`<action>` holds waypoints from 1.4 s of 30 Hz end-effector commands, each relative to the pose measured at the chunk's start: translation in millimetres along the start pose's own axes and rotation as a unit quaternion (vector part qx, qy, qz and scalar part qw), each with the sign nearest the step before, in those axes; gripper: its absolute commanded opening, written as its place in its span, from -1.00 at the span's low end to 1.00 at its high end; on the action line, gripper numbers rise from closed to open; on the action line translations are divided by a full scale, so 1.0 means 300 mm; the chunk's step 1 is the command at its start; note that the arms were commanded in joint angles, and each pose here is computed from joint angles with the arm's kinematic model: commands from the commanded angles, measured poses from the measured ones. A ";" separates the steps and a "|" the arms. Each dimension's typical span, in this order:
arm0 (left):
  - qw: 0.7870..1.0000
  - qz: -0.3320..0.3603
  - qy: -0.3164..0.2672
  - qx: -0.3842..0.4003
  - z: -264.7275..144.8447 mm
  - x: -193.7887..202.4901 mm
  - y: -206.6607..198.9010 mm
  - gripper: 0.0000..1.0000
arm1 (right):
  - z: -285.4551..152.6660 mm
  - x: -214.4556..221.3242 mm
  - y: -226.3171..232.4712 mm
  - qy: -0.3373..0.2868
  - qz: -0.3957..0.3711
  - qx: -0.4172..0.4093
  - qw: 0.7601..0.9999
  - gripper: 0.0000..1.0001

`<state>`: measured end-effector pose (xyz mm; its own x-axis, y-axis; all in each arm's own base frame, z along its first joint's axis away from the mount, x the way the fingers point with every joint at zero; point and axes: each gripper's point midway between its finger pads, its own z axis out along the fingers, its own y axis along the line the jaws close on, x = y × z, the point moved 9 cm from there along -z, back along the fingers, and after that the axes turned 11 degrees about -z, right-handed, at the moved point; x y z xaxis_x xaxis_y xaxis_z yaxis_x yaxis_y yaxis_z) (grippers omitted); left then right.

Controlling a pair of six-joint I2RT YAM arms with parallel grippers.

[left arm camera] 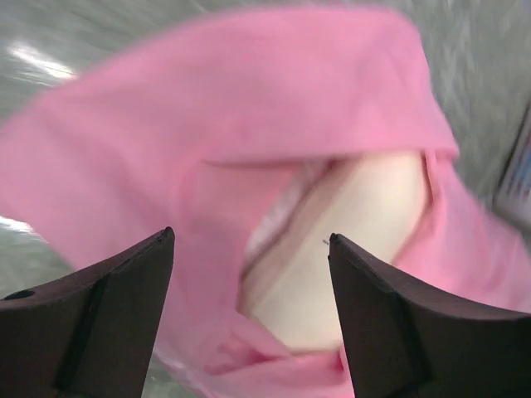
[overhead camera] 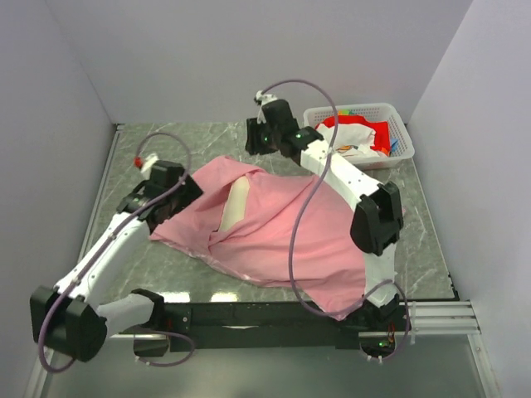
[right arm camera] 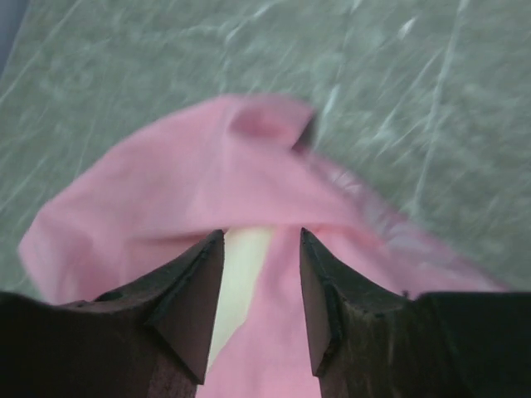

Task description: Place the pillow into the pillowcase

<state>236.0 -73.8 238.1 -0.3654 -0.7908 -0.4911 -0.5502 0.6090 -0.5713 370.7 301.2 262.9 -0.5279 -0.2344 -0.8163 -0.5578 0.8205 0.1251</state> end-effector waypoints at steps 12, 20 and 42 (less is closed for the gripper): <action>0.982 0.090 0.160 0.031 0.087 0.318 0.021 0.58 | 0.240 0.156 -0.205 0.117 -0.039 -0.065 0.990 0.04; 0.980 0.099 0.173 -0.012 0.110 0.397 0.072 0.23 | 0.258 0.184 -0.175 0.113 -0.018 -0.097 0.989 0.09; 0.995 0.058 0.079 -0.014 -0.077 0.254 0.109 -0.98 | 0.265 0.050 -0.209 0.040 0.021 -0.025 0.999 -1.00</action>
<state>179.1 -123.3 178.5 -0.6027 -0.6814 -0.4153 -0.5037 0.7285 -0.4644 428.9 291.0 155.4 -0.6521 -0.3571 -0.6687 -0.6292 0.7470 0.2147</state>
